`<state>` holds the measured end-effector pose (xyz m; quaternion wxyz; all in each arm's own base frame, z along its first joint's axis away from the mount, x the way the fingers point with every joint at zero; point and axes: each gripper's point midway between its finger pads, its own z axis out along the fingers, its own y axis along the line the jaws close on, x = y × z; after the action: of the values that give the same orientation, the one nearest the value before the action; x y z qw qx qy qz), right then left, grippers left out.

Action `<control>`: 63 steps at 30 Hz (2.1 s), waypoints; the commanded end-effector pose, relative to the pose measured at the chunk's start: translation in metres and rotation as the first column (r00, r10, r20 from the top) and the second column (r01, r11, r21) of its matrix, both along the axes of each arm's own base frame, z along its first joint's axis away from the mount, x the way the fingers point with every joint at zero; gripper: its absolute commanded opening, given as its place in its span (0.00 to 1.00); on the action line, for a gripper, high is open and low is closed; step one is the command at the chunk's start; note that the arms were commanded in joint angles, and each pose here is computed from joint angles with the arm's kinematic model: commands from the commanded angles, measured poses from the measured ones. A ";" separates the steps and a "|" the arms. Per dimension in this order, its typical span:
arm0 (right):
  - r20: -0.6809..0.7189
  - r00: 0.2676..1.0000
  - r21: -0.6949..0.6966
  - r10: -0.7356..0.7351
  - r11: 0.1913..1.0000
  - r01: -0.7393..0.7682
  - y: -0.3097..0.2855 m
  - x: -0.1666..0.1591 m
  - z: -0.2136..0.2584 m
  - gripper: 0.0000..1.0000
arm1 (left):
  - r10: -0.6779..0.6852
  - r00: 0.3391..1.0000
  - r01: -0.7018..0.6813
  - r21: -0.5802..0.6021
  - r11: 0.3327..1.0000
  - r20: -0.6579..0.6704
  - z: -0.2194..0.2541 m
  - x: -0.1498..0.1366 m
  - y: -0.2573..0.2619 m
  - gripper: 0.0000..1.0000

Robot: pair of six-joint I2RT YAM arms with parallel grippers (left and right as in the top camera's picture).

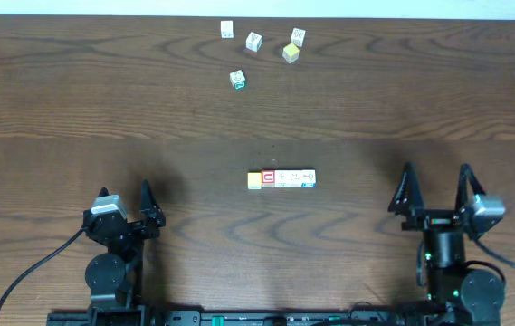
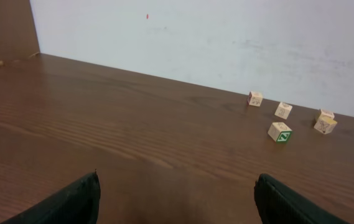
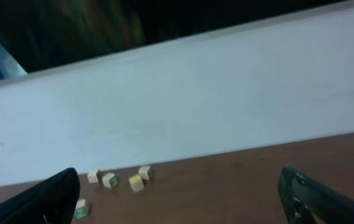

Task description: Lift 5 blocks

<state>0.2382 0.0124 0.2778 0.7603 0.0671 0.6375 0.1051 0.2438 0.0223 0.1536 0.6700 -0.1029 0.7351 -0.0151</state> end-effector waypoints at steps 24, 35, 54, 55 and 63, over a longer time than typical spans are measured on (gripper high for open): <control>-0.219 0.972 -0.044 -0.085 0.996 0.078 -0.020 0.008 -0.113 0.99 | 0.011 0.998 -0.010 0.008 1.000 -0.056 -0.017 -0.001 0.002 0.80; -0.248 0.965 -0.144 -0.083 0.988 0.048 -0.017 0.008 -0.122 0.99 | 0.011 0.998 -0.010 0.008 1.000 -0.056 -0.017 -0.001 0.002 0.80; -0.242 0.962 -0.225 -0.127 0.972 0.072 -0.025 0.008 -0.122 0.99 | 0.011 0.998 -0.010 0.008 1.000 -0.056 -0.017 -0.001 0.002 0.80; -0.242 0.962 -0.225 -0.128 0.972 0.073 -0.026 0.008 -0.122 0.99 | 0.011 0.998 -0.010 0.008 1.000 -0.056 -0.017 -0.001 0.002 0.80; -0.240 0.961 -0.225 -0.135 0.971 0.080 -0.027 0.008 -0.121 0.99 | 0.011 0.998 -0.010 0.008 1.000 -0.056 -0.017 -0.001 0.002 0.80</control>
<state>0.2462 -0.0121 0.1570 0.6801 0.0352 0.7322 -0.0068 0.2438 0.0224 0.1536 0.6700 -0.1030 0.7351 -0.0150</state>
